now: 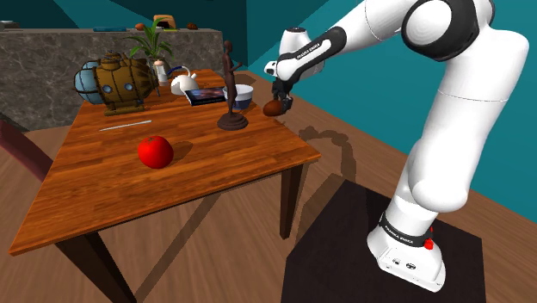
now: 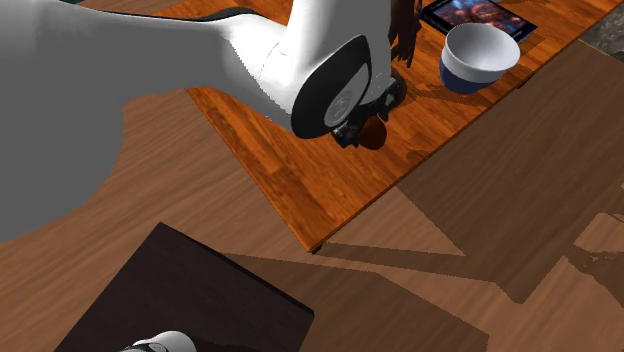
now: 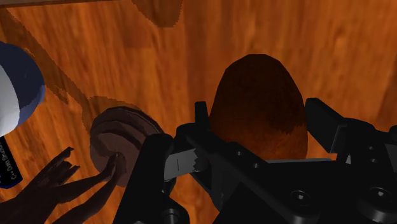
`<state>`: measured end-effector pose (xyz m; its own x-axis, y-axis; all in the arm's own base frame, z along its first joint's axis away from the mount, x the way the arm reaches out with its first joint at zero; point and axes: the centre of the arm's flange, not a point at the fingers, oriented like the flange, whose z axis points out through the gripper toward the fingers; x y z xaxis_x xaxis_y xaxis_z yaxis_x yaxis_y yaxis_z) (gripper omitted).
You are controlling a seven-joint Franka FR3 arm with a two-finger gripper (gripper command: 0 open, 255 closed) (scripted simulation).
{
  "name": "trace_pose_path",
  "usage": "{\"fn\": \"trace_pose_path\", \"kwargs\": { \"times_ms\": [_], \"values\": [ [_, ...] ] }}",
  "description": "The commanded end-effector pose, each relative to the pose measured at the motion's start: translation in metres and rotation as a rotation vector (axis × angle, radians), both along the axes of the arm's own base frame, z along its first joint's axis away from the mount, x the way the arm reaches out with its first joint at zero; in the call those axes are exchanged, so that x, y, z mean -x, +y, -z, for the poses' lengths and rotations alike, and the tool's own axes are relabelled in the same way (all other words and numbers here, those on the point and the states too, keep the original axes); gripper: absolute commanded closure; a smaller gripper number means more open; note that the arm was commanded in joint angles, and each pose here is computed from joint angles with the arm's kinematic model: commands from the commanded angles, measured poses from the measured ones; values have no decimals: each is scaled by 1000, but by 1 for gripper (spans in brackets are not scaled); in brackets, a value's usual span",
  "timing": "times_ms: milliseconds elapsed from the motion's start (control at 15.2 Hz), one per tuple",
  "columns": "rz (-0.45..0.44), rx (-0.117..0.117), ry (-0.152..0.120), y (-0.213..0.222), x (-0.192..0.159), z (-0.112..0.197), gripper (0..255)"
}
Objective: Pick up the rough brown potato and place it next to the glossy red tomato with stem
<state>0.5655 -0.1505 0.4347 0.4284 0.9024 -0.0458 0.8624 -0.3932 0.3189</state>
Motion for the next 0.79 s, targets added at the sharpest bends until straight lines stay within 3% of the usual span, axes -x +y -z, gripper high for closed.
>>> {"fn": "trace_pose_path", "kwargs": {
  "times_ms": [0,726],
  "values": [
    [0,0,0,0,1,-9,255],
    [0,0,0,0,1,-67,255]
  ]
}}
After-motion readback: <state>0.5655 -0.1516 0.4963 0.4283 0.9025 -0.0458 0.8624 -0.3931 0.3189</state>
